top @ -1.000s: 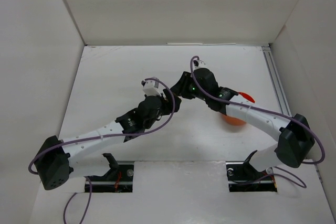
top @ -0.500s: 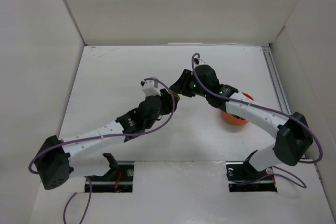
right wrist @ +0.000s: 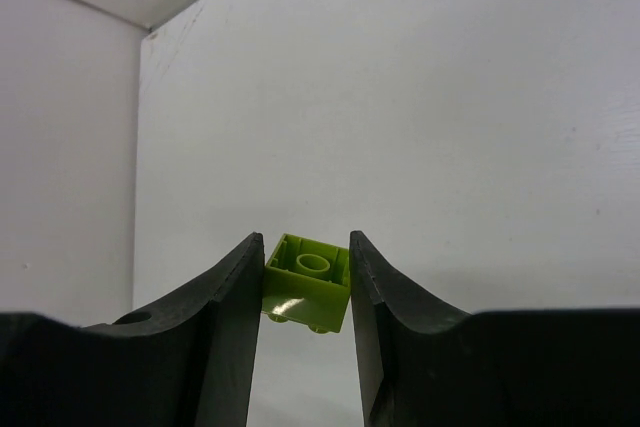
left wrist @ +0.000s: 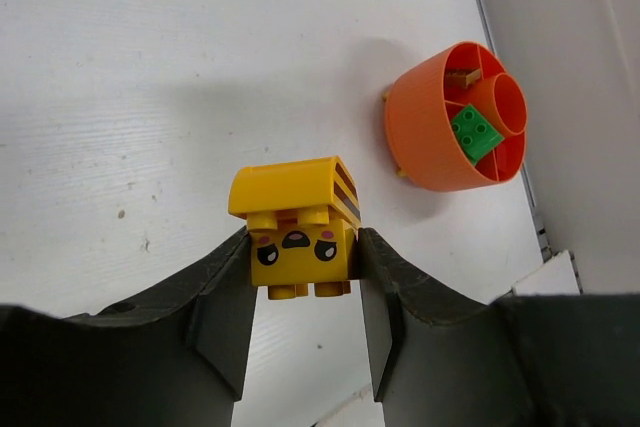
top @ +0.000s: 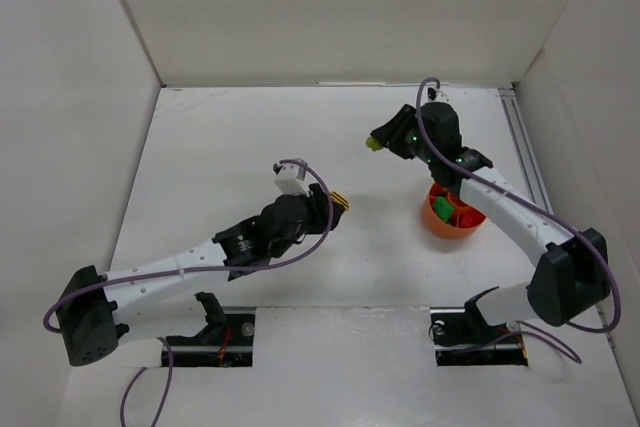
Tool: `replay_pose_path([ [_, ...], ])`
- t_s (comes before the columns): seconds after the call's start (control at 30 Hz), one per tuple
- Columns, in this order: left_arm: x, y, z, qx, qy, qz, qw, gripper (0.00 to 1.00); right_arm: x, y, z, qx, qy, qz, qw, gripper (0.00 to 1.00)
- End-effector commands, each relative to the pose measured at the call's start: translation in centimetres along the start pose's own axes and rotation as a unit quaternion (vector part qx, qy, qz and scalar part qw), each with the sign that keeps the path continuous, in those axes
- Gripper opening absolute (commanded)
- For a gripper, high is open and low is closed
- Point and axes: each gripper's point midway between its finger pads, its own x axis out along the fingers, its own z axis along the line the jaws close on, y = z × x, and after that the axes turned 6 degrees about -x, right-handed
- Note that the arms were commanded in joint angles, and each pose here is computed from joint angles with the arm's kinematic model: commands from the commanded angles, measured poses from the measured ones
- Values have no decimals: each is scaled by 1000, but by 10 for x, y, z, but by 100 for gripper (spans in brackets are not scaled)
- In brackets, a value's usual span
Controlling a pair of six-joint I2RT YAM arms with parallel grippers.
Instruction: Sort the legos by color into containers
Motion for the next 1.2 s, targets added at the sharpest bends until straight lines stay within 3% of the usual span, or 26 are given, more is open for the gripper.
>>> replay_pose_path([
  [0.0,-7,1,-1,-3,4,7,1000,3,-13,-30,0,-24,-13,-43,999,19],
  [0.3,-1,-31,-5,24,-45,-43,998,7,-81,-72,-105,-79,160,-116,977,19],
  [0.47,12,-42,-12,41,-50,-42,997,7,-128,-60,-148,-104,241,-115,958,20],
  [1.0,31,-57,-33,77,-3,-32,996,8,-135,-3,-218,-55,334,-36,940,22],
  [1.17,28,-56,-46,101,35,-24,994,9,-136,3,-222,-51,337,-27,940,46],
])
